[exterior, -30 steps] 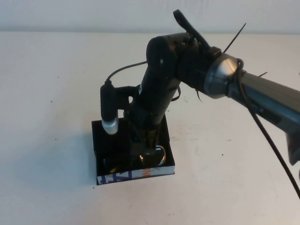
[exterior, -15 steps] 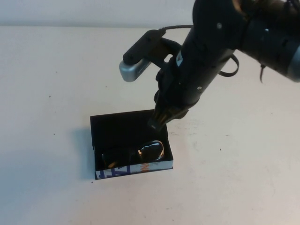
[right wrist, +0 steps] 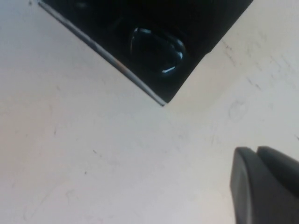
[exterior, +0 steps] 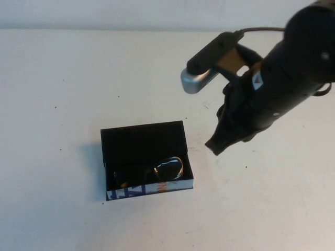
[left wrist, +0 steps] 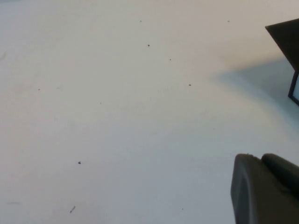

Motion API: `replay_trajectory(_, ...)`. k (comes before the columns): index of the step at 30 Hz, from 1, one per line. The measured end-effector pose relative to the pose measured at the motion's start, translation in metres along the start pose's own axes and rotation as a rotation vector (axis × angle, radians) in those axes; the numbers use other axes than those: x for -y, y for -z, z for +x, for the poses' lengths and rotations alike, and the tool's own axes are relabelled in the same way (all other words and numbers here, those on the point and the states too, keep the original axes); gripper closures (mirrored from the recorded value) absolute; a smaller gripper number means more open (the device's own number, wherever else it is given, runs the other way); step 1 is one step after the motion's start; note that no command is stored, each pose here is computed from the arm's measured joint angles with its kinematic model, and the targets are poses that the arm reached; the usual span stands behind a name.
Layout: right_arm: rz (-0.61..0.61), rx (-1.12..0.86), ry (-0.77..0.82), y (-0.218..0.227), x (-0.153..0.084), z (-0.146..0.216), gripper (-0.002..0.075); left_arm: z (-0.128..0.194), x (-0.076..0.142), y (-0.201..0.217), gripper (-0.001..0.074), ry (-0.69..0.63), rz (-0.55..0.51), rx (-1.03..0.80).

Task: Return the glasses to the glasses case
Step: Close the glasses case

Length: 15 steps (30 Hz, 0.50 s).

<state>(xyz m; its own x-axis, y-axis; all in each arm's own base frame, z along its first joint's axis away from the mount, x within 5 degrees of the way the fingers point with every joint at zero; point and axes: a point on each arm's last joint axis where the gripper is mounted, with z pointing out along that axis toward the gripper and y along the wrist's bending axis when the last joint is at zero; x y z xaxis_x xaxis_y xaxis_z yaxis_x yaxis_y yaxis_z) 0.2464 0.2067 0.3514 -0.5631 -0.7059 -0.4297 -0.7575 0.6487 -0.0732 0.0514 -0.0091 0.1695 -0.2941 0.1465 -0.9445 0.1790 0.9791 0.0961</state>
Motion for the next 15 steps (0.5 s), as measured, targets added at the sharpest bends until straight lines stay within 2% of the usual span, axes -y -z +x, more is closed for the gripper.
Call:
replay_trajectory(7,0.02,0.191,-0.029,0.033,0.001,0.009,0.0737,0.0,0.0,0.0,0.0736,0.0,0.0,0.0)
replay_trajectory(15,0.0,0.168,-0.036,0.035,-0.001,0.014,0.0737,-0.001,-0.001,0.0,0.0736,-0.038,-0.009,0.013)
